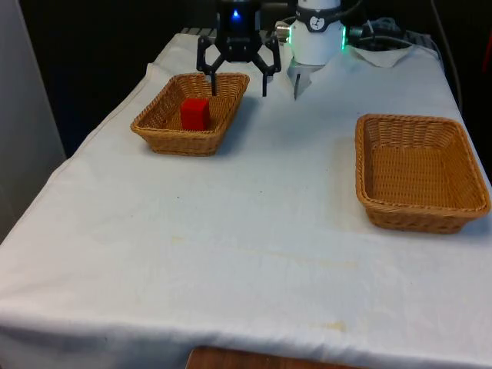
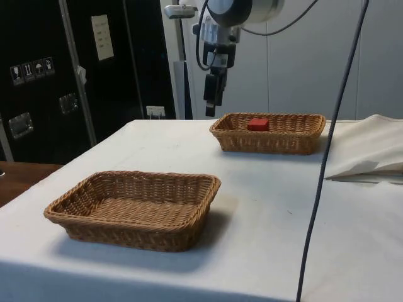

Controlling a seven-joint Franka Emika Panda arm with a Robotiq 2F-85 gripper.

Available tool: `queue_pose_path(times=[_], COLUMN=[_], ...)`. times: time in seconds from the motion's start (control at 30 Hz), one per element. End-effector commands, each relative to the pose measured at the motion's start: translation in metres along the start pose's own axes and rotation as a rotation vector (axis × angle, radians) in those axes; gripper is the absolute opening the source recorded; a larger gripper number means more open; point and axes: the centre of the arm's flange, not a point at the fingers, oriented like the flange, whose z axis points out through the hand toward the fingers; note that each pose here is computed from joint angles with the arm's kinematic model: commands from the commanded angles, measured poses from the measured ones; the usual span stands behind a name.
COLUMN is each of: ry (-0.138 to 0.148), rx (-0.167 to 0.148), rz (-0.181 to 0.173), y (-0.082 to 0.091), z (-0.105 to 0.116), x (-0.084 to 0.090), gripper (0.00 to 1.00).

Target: Pick up the red cube and place it into the right basket.

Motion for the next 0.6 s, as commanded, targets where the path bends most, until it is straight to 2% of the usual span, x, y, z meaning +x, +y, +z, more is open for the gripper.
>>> queue_pose_path(times=[0.0,0.03,0.27,0.3,0.33,0.57], ry=[0.002,-0.002,0.002,0.005,0.003,0.005], rx=[0.001,-0.009,-0.002,0.014,0.000,0.016], rz=[-0.003,-0.008,-0.031,-0.033,-0.033,-0.035], y=[-0.002,-0.006,-0.024,-0.024,-0.025,-0.027], z=[0.000,0.001,0.003,0.001,0.003,0.001], x=[0.001,0.003,0.008,0.008,0.009,0.009], gripper=[1.00,1.00,1.00,1.00,1.00,1.00])
